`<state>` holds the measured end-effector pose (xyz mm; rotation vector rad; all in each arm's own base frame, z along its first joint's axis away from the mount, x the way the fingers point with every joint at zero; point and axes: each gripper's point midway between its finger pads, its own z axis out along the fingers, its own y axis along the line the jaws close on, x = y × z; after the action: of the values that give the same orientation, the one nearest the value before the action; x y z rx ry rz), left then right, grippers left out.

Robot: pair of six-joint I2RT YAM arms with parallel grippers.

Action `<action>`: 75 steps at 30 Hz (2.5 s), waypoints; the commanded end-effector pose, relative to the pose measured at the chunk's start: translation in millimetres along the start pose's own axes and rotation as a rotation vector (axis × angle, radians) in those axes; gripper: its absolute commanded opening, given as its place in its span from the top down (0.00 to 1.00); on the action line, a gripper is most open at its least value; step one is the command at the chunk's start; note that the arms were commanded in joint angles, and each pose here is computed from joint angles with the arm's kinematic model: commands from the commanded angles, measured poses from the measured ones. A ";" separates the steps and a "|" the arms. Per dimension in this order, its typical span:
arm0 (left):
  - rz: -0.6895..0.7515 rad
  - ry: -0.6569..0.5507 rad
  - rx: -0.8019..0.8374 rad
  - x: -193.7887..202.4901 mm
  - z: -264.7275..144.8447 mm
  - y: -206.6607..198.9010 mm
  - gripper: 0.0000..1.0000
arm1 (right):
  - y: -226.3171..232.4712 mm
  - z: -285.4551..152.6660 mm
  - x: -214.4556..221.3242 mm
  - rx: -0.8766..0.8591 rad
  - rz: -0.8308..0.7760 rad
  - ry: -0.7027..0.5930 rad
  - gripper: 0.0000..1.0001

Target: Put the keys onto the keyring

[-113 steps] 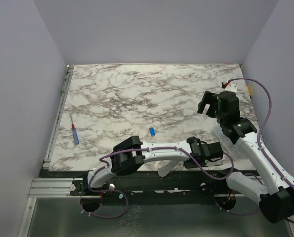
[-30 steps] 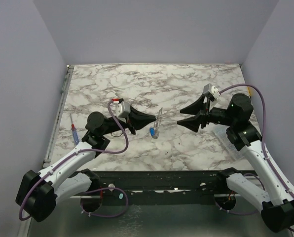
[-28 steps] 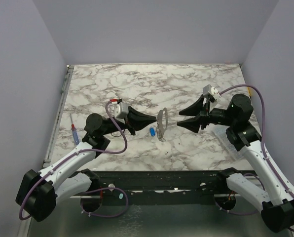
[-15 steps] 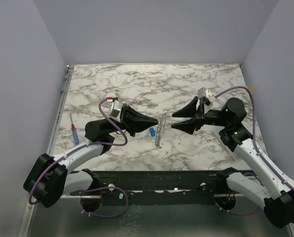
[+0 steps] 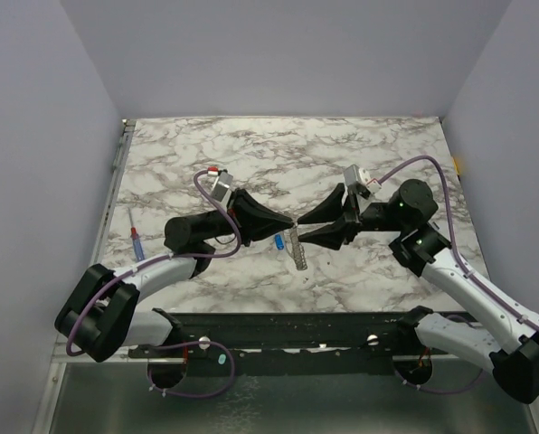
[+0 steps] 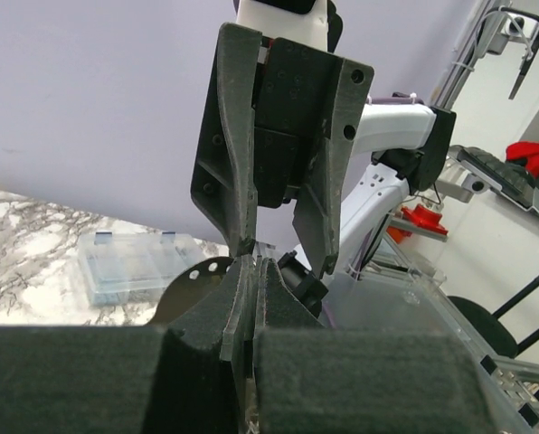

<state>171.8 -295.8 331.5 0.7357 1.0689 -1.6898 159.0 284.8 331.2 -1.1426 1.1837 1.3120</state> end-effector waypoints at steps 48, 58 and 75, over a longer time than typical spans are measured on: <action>0.303 -0.160 0.234 -60.7 8.6 -66.1 1.00 | -44.9 3.6 4.8 0.269 -0.019 -0.029 0.43; 0.302 -0.113 0.220 -54.4 8.5 -64.4 1.00 | -40.7 -2.8 -3.8 0.287 -0.076 -0.035 0.36; 0.307 -0.131 0.203 -58.0 11.0 -59.8 1.00 | -6.5 10.0 -14.2 0.052 -0.086 -0.035 0.61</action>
<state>160.6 -287.9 368.9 0.8012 0.9237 -1.6373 172.5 293.3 330.2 -1.0853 1.1876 1.2087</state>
